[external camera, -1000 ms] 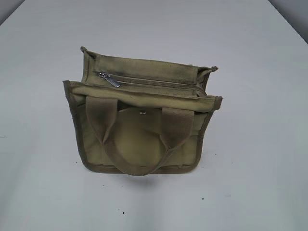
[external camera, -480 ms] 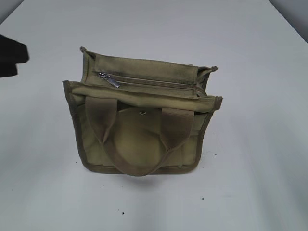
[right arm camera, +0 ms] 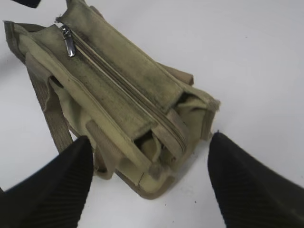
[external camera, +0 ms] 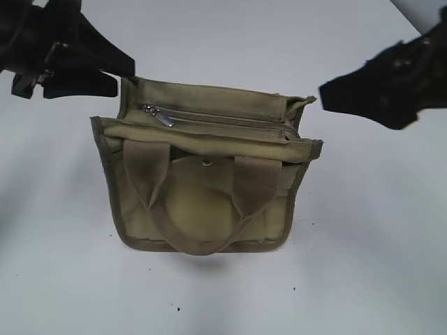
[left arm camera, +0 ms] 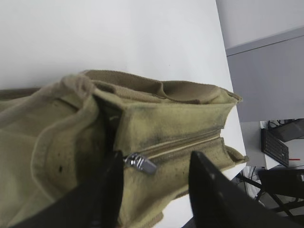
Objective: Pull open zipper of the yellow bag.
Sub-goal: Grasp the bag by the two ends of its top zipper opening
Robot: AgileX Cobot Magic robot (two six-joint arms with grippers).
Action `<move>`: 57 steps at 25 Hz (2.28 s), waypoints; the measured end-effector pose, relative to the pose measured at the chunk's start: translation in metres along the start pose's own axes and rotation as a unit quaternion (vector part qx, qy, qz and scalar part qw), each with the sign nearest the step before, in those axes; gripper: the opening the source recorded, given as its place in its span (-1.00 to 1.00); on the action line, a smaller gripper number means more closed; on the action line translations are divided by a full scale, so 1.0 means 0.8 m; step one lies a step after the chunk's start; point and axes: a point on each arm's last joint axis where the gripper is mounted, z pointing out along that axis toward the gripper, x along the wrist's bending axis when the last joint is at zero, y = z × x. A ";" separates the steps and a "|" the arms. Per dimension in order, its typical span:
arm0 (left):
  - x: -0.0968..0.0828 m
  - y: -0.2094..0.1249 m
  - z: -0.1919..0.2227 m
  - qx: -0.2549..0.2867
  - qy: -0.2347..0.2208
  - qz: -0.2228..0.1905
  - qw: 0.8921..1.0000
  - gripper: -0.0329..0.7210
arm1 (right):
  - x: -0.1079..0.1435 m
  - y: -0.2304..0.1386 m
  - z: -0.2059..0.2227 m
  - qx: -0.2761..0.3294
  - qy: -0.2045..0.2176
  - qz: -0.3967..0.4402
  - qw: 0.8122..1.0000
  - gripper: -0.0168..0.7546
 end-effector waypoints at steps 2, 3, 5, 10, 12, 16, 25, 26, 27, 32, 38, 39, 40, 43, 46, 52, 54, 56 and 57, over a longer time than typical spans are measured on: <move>0.002 0.009 0.012 0.007 -0.001 0.001 1.000 0.03 | 0.001 0.017 0.026 0.011 0.018 -0.030 0.999 0.56; 0.003 0.013 0.015 0.009 0.001 0.002 1.000 0.03 | 0.002 0.025 0.039 0.015 0.028 -0.044 0.999 0.56; 0.007 0.020 0.021 0.019 0.008 0.007 1.000 0.03 | 0.005 0.041 0.061 0.019 0.043 -0.066 0.997 0.53; 0.009 0.023 0.026 0.036 0.015 0.009 0.999 0.03 | 0.021 0.075 0.107 0.015 0.074 -0.111 0.991 0.36; 0.009 0.023 0.032 0.040 0.013 0.007 0.999 0.03 | 0.029 0.084 0.120 0.013 0.085 -0.126 0.988 0.33; 0.012 0.022 0.051 0.052 0.006 -0.006 0.999 0.03 | 0.047 0.099 0.143 0.008 0.106 -0.153 0.983 0.32; 0.012 0.036 0.059 0.031 0.000 -0.017 0.999 -0.42 | 0.068 0.105 0.189 0.022 0.124 -0.193 0.973 0.24; 0.011 0.036 0.059 0.031 -0.001 -0.016 0.999 -0.53 | 0.069 0.102 0.194 0.026 0.127 -0.198 0.972 0.19; 0.011 0.036 0.058 0.033 0.001 -0.014 0.999 -0.62 | 0.072 0.099 0.198 0.030 0.130 -0.204 0.970 0.16; 0.012 0.035 0.058 0.040 0.003 -0.005 0.999 -0.83 | 0.076 0.088 0.216 0.048 0.138 -0.219 0.965 0.09; 0.011 0.033 0.058 0.047 0.000 -0.005 0.999 -0.83 | 0.075 0.070 0.243 0.074 0.138 -0.227 0.961 0.09; 0.011 0.033 0.058 0.048 0.000 -0.004 0.999 -0.83 | 0.075 0.068 0.246 0.076 0.137 -0.228 0.961 0.09; 0.011 0.033 0.058 0.049 0.000 -0.004 0.999 -0.83 | 0.074 0.066 0.249 0.078 0.136 -0.227 0.961 0.07; 0.012 0.033 0.058 0.050 0.001 -0.003 0.999 -0.83 | 0.074 0.063 0.255 0.081 0.136 -0.228 0.961 -0.13; 0.012 0.033 0.059 0.051 0.002 -0.003 0.999 -0.83 | 0.074 0.061 0.257 0.085 0.138 -0.230 0.960 -0.51; 0.012 0.032 0.058 0.055 0.000 -0.003 0.998 -0.84 | 0.077 0.056 0.256 0.103 0.155 -0.230 0.955 -0.95; 0.011 0.031 0.058 0.057 -0.001 -0.003 0.998 -0.84 | 0.077 0.055 0.255 0.108 0.158 -0.233 0.953 -0.95; 0.011 0.030 0.059 0.060 -0.002 -0.003 0.998 -0.84 | 0.076 0.054 0.253 0.116 0.158 -0.241 0.951 -0.95; 0.011 0.030 0.059 0.061 -0.003 -0.003 0.998 -0.84 | 0.076 0.054 0.251 0.122 0.158 -0.239 0.950 -0.95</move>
